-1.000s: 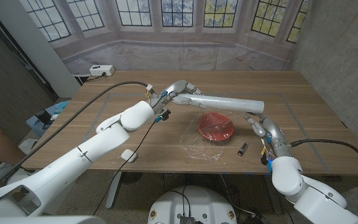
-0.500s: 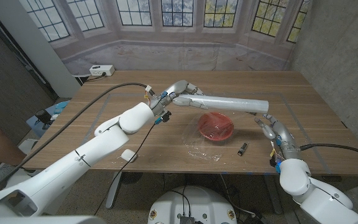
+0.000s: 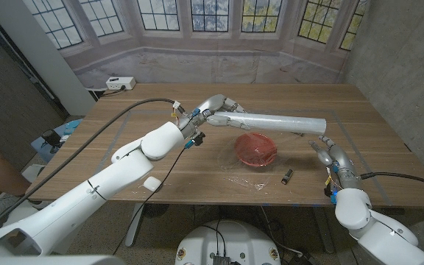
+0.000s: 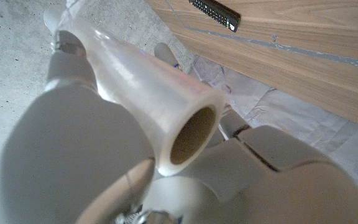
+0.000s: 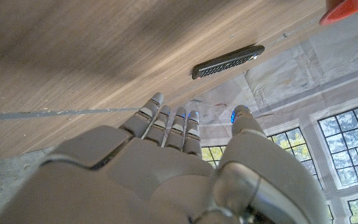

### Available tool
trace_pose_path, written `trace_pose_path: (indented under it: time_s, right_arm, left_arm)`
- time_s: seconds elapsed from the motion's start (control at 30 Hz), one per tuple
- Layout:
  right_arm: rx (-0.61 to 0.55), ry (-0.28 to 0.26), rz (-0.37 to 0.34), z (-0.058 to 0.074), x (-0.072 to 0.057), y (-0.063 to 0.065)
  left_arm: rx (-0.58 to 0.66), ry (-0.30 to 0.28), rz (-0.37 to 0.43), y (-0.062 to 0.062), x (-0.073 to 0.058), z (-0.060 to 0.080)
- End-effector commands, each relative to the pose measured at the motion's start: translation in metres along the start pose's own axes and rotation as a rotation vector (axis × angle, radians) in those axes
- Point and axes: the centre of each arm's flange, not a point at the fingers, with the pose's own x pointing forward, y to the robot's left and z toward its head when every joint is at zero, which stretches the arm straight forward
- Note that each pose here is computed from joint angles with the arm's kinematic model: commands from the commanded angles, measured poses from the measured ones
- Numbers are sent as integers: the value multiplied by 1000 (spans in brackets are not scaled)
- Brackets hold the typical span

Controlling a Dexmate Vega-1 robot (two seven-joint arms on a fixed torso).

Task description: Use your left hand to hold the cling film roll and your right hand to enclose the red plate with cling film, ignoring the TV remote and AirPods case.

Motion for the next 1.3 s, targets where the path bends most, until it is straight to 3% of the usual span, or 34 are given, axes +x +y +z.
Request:
trace_pose_path:
  time_s: [0.03,0.43,0.83,1.1,1.3]
  right_arm:
    - [26,0,-14,-10,18,3]
    - [50,-26,-17,-7,34,5]
    - [62,-46,-4,-3,48,10]
    - [64,-47,-3,-1,49,12]
    - [63,-44,8,2,45,14]
  left_arm:
    - [-15,-31,-21,-3,2,11]
    - [-21,-84,-87,-14,20,24]
    - [-44,-81,-96,-23,22,29]
    - [-30,-63,-74,-19,17,24]
    - [12,-27,-10,-4,11,10]
